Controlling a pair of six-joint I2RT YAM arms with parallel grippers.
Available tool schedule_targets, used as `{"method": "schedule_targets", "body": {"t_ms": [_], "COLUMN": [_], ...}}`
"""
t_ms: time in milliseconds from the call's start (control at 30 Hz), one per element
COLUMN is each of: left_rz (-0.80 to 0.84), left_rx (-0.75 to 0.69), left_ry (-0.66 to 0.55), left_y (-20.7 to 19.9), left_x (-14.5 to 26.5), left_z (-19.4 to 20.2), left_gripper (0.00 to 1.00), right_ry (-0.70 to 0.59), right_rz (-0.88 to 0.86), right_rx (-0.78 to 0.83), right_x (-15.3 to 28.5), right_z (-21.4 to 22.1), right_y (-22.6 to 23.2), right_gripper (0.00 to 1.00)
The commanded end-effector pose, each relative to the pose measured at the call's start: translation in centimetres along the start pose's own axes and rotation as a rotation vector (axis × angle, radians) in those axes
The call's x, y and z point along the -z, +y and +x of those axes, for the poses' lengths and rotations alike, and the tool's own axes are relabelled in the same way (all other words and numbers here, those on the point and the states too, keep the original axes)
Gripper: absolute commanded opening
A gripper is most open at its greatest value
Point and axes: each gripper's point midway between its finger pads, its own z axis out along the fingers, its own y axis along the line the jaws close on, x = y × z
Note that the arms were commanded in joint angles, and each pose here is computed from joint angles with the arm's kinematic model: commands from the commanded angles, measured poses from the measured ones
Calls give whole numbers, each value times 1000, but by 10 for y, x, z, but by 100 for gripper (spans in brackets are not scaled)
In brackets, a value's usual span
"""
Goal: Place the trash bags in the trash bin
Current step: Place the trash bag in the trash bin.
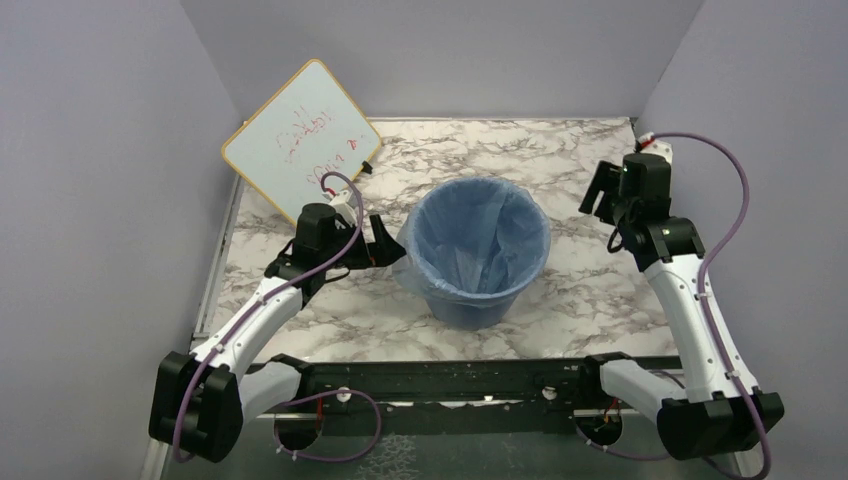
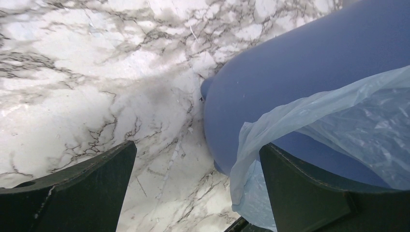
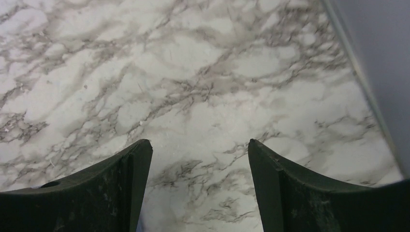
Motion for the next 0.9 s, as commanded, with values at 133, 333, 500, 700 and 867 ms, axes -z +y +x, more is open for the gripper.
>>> {"method": "schedule_targets", "body": {"t_ms": [133,333,500,700,867], "left_rz": [-142,-308,-311,-60,194], "left_rx": [55,167,157,53,41], "left_ry": [-99,-271,-323,-143,80], "left_y": [18,42,42,-1,-38], "left_x": [19,48,62,43,25], "left_z": [-7,-18,-19,0,25], "left_gripper": [99,99,99,99,98], "right_ry": [213,149,314,445,498], "right_rz": [-333,-297,-651,-666,-828], "right_rx": [-375,-380,-475,-464,-449], "right_x": [-4,25,67,72,85], "right_z": [106,140,165,210,216], "right_y": [42,16,69,67,84], "right_gripper": [82,87,87,87,87]}}
